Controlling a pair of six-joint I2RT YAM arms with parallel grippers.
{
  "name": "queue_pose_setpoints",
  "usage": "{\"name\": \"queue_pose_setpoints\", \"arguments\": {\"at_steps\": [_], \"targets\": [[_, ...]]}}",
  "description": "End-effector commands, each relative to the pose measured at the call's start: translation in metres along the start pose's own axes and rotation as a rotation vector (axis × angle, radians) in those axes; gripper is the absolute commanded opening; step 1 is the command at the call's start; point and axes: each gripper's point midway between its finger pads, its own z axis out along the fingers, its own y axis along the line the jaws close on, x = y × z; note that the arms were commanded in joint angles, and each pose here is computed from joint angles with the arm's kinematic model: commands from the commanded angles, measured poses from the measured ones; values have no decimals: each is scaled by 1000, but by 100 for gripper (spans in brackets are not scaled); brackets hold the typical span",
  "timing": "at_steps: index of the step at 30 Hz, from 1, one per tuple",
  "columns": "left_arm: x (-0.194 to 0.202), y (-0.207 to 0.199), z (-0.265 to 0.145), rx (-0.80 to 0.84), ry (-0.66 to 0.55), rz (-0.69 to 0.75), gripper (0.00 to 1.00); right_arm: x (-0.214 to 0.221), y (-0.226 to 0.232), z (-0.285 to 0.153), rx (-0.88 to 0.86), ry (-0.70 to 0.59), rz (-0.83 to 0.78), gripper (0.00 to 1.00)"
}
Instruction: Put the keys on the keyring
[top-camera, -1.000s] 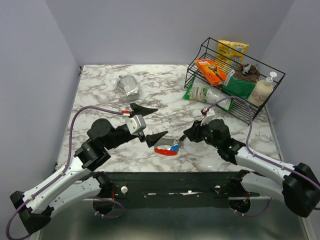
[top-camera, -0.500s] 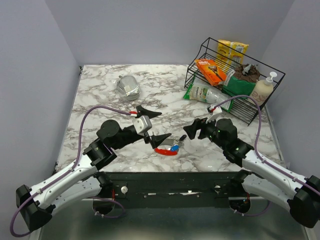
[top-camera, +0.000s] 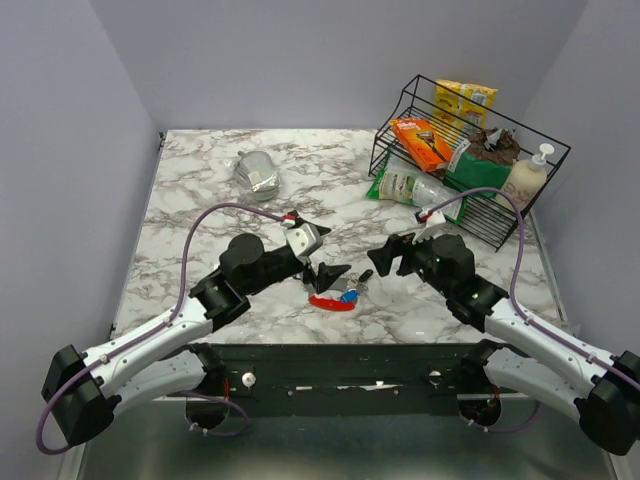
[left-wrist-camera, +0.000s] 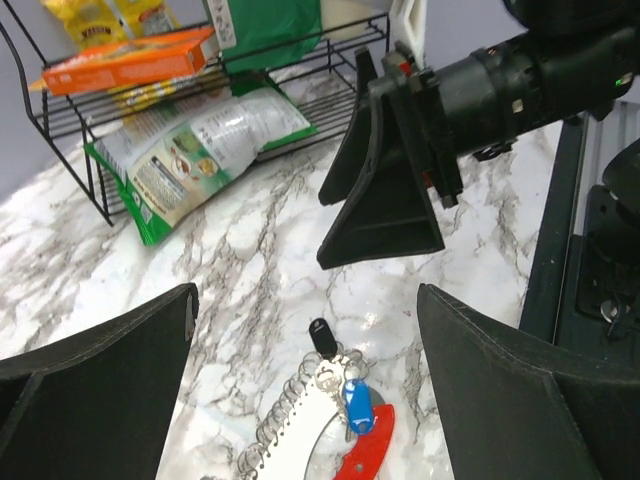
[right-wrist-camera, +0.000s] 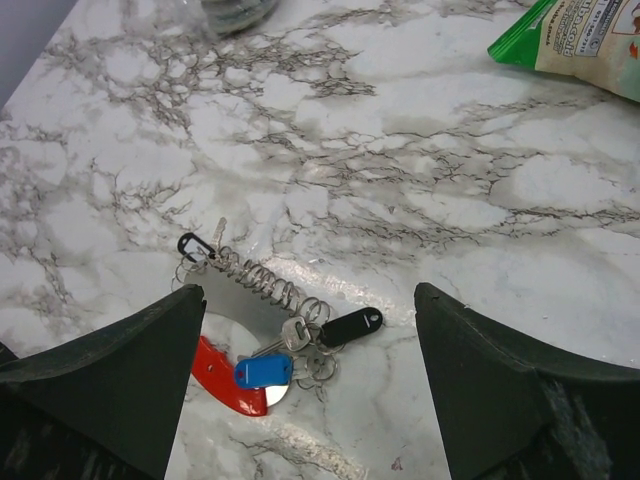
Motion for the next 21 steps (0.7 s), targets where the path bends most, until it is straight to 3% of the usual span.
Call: {"name": "queue_pose_setpoints", "arguments": {"at_steps": [1, 21], "targets": [[17, 14, 4, -81, 37, -33, 99, -9, -5, 1, 34, -10, -8, 93], [107, 64, -5, -436, 233, -165, 99, 2, -18, 4, 97, 19, -8, 98]]}}
